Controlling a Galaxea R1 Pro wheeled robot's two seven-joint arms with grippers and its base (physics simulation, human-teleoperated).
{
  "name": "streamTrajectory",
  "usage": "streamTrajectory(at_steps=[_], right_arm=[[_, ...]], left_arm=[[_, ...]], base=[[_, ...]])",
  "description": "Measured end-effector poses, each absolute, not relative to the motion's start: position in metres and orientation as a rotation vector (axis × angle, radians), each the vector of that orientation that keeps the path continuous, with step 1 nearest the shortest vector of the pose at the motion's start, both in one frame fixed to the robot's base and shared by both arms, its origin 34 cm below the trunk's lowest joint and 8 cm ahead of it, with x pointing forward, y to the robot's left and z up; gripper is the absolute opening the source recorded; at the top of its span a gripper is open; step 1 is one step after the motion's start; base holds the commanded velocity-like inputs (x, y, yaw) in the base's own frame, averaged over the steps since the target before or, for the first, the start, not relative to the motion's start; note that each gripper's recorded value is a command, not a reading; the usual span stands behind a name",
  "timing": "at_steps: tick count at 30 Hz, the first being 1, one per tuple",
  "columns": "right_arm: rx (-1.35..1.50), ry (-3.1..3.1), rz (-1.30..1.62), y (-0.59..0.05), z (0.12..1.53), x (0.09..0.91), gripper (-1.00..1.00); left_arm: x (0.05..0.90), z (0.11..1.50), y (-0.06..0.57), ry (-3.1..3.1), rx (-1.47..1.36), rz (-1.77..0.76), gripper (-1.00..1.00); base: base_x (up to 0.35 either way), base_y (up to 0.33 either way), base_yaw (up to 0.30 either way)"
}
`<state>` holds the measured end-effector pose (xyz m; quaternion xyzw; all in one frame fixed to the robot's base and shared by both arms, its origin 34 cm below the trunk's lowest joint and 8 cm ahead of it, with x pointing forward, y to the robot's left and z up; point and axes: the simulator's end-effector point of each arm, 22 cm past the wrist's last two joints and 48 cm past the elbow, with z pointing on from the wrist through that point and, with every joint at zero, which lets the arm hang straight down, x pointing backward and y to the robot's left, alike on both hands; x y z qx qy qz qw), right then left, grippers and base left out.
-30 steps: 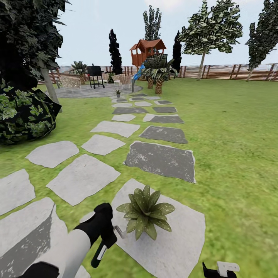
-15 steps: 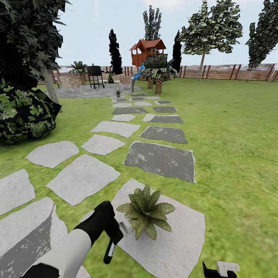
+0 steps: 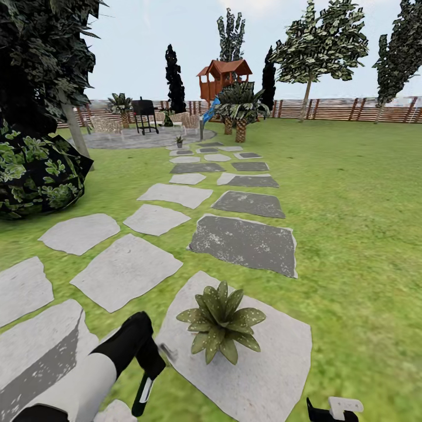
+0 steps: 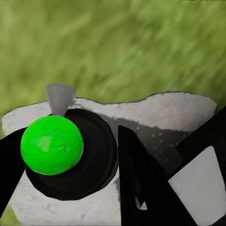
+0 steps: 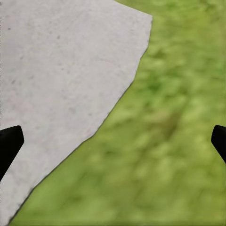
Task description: Pick up the pesticide atomizer in the garden and spray insectifuge to fully cover both potted plants in the garden.
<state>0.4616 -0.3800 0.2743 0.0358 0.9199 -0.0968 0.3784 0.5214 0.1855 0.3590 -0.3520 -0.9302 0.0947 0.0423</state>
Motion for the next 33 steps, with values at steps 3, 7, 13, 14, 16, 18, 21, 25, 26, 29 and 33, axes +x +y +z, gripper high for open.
streamTrajectory(at_steps=[3,7,13,14,16,18,21,25,26,29,33], right_arm=[[0.092,2.351,-0.247,-0.38,0.274,0.462,1.0],[0.093,2.351,-0.247,-0.38,0.274,0.462,1.0],[0.093,2.35,-0.247,-0.38,0.274,0.462,1.0],[0.093,2.349,-0.247,-0.38,0.274,0.462,1.0],[0.094,2.35,-0.248,-0.38,0.274,0.462,1.0],[0.094,2.35,-0.249,-0.38,0.274,0.462,1.0],[0.094,2.35,-0.249,-0.38,0.274,0.462,1.0],[0.094,2.349,-0.249,-0.38,0.275,0.462,1.0],[0.094,2.349,-0.249,-0.38,0.274,0.462,1.0],[0.094,2.35,-0.249,-0.38,0.274,0.462,1.0],[0.094,2.35,-0.249,-0.38,0.274,0.462,1.0]], left_arm=[[0.529,0.359,0.185,-2.871,-1.088,0.26,-1.0],[0.531,0.36,0.177,-2.875,-1.116,0.263,-1.0],[0.521,0.332,0.184,-2.875,-1.255,0.22,-1.0],[0.521,0.331,0.183,-2.877,-1.255,0.219,-1.0],[0.521,0.331,0.183,-2.879,-1.247,0.218,-1.0],[0.53,0.34,0.172,-2.96,-1.126,0.338,-1.0],[0.53,0.34,0.169,-2.964,-1.122,0.347,-1.0],[0.53,0.34,0.169,-2.963,-1.124,0.347,-1.0],[0.53,0.34,0.169,-2.961,-1.129,0.342,-1.0],[0.532,0.341,0.168,-2.963,-1.13,0.338,-1.0],[0.527,0.343,0.167,-2.948,-1.053,0.321,-1.0]], base=[[0.0,0.0,0.0],[0.0,0.0,0.0],[0.0,0.0,0.0],[0.0,0.0,0.0],[0.0,0.0,0.0],[0.0,0.0,0.125],[0.0,-0.057,0.238],[-0.042,-0.216,0.07],[-0.195,-0.216,0.003],[-0.234,-0.2,0.001],[-0.238,-0.172,0.0]])
